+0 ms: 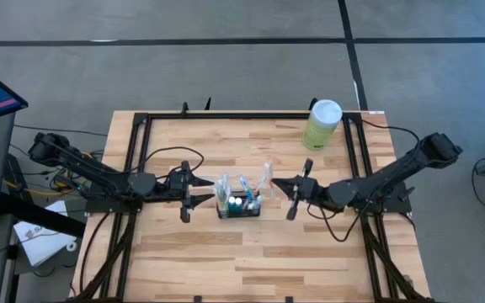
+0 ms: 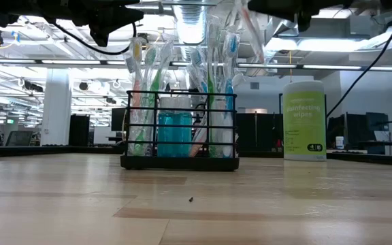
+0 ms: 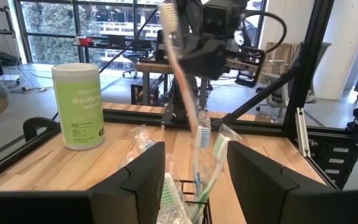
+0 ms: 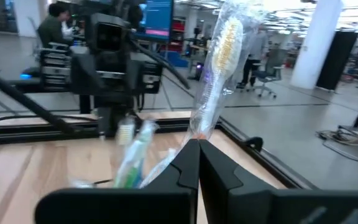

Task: Pick & Place toothbrushing station
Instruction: Put the orange toothbrush into the mesh

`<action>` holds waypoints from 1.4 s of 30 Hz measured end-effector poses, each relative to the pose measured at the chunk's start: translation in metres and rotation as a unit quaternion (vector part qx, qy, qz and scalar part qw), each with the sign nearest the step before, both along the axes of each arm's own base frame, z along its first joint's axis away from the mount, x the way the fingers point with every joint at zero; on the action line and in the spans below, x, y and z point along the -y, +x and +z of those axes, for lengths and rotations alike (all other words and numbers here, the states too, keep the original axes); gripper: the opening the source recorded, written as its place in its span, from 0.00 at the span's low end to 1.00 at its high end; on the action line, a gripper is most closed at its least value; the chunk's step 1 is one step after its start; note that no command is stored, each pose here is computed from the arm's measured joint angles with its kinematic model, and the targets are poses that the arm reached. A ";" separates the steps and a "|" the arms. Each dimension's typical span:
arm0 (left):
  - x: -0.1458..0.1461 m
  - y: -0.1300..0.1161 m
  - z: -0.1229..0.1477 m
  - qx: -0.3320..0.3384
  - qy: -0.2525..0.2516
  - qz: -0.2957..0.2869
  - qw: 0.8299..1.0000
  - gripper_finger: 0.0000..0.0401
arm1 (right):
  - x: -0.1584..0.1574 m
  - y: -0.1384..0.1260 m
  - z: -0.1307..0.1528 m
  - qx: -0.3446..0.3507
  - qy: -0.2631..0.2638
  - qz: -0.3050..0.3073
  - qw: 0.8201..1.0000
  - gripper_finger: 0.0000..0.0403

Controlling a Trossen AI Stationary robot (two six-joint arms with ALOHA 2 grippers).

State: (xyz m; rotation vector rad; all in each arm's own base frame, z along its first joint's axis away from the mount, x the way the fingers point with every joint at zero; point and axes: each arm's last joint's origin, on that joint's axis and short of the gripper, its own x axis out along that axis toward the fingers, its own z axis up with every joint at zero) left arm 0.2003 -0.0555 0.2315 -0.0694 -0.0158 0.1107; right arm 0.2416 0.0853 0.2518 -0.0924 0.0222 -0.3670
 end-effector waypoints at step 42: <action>0.000 0.000 0.000 0.000 0.000 0.000 1.000 0.42 | 0.020 0.050 -0.082 0.049 0.000 0.033 0.998 0.00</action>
